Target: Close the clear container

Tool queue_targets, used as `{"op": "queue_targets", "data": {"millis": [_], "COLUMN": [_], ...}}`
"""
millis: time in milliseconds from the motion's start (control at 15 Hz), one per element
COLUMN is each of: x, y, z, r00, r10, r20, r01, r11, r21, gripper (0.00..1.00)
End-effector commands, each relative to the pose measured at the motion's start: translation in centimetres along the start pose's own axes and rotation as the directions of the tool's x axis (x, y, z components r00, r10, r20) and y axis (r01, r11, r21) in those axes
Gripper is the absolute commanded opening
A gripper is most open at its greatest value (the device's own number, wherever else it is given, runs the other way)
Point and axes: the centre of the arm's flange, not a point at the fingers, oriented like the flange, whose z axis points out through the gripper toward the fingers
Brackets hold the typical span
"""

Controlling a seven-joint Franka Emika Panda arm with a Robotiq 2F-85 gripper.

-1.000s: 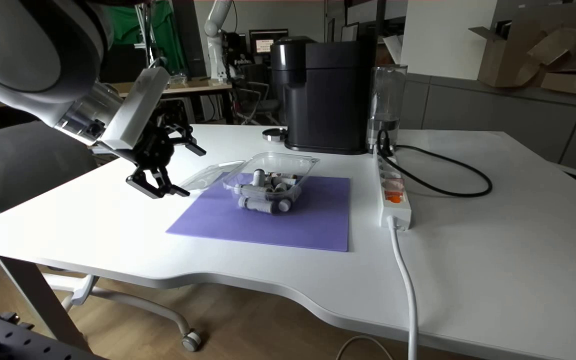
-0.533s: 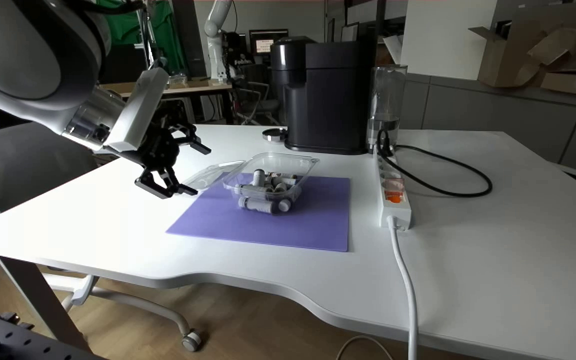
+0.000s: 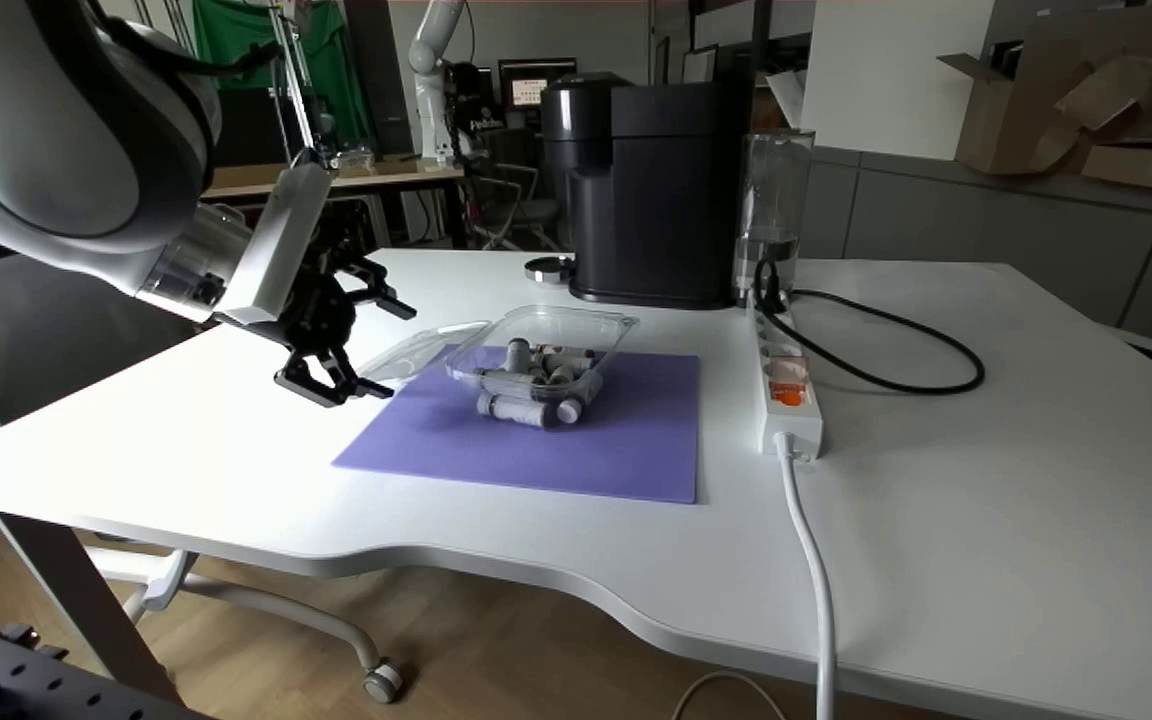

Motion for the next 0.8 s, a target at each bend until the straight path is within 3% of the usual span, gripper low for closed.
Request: {"op": "queue_targets", "data": {"millis": [0, 400, 733], "x": [1.6, 3.2, 4.2], "y": [0.3, 0.2, 0.9], "z": [1.0, 1.8, 2.2], "r00": [0.998, 0.992, 0.973], "r10": [0.066, 0.122, 0.232], "r20": [-0.009, -0.008, 0.014], "r01": [-0.066, -0.122, -0.229], "r11": [0.997, 0.991, 0.967], "r21": [-0.038, -0.047, -0.115], "gripper": [1.0, 1.0, 1.0]}}
